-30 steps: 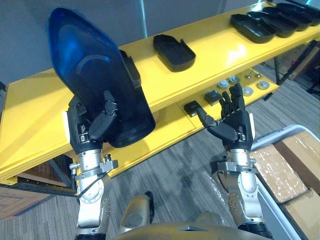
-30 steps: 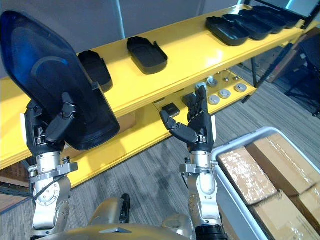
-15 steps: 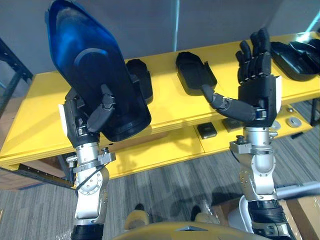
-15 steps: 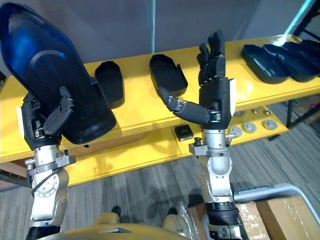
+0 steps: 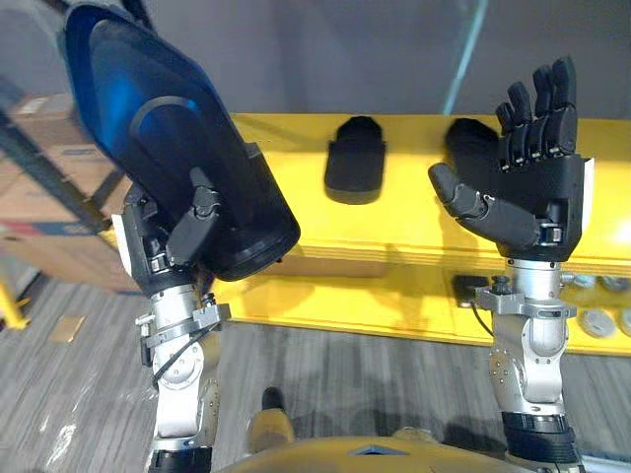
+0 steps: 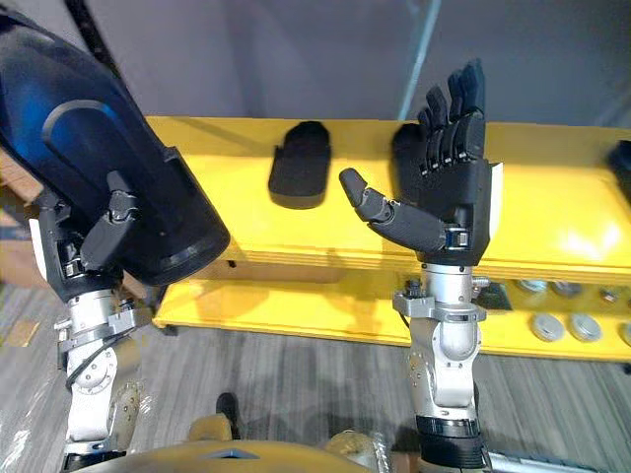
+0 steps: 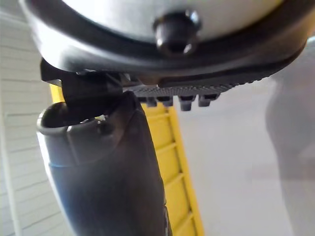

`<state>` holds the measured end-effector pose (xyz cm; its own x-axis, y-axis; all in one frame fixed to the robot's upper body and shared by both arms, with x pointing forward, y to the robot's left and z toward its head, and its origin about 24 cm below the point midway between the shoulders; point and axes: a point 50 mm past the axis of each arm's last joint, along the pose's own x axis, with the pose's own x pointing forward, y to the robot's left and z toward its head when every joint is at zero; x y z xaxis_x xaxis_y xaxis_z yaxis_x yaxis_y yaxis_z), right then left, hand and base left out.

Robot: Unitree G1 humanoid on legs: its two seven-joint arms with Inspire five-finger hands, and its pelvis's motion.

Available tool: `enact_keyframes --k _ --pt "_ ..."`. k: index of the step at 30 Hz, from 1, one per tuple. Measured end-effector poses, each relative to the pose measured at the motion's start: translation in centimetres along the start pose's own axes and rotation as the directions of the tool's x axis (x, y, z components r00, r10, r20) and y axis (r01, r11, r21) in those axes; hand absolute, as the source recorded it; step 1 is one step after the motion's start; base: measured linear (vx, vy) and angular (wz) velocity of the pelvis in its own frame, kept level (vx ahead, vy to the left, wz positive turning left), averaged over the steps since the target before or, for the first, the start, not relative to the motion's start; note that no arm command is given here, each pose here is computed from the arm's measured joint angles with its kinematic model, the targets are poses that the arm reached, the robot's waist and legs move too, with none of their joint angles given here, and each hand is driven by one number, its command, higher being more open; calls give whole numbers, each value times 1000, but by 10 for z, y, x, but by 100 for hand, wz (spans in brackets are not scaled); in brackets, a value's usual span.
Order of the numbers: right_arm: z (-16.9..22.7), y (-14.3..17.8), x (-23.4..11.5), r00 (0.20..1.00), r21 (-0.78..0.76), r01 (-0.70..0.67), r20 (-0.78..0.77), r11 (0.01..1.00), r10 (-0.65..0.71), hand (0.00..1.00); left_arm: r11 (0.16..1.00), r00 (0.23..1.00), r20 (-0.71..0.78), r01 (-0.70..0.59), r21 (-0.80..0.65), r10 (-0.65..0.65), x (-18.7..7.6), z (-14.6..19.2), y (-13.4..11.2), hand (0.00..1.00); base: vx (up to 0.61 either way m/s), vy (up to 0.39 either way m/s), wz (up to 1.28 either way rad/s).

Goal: Walk over and take three plastic housings, then place them on the shelf

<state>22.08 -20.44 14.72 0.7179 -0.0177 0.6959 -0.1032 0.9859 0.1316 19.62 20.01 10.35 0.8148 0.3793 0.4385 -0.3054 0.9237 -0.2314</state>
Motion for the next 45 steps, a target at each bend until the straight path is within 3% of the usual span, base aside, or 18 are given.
enact_keyframes --k 3,7,11,14,21,29,35,45 --pt "-7 -2 -3 996 137 94 0 986 -95 100 1000 1000 9 16 14 -16 0 1 4 0 -17 181 21" --pt "-30 5 -16 969 205 244 -79 948 -233 100 979 979 5 202 -21 -202 -1 1 -8 0 30 253 -17" --pt "-47 30 -23 965 269 239 -170 933 -199 100 937 937 33 346 44 -347 9 6 -19 0 27 172 -37" --pt "-46 31 -23 973 198 198 -162 960 -167 100 913 909 90 407 30 -408 21 12 -33 0 72 10 -2" --pt "-41 10 -25 960 98 240 -173 966 -221 100 892 896 21 444 -87 -444 16 0 -60 0 68 -50 8" --pt "-34 1 -40 954 55 226 -214 973 -210 100 898 909 -89 381 -219 -407 0 -21 -62 0 -50 -43 -15" --pt "-39 21 -41 970 162 104 -236 981 -64 100 951 913 -283 250 -181 -294 -28 -47 -39 0 -12 -21 -40" --pt "-34 9 -41 977 183 99 -206 978 -61 100 935 867 -355 300 -188 -350 -46 -59 -32 0 -11 124 10"
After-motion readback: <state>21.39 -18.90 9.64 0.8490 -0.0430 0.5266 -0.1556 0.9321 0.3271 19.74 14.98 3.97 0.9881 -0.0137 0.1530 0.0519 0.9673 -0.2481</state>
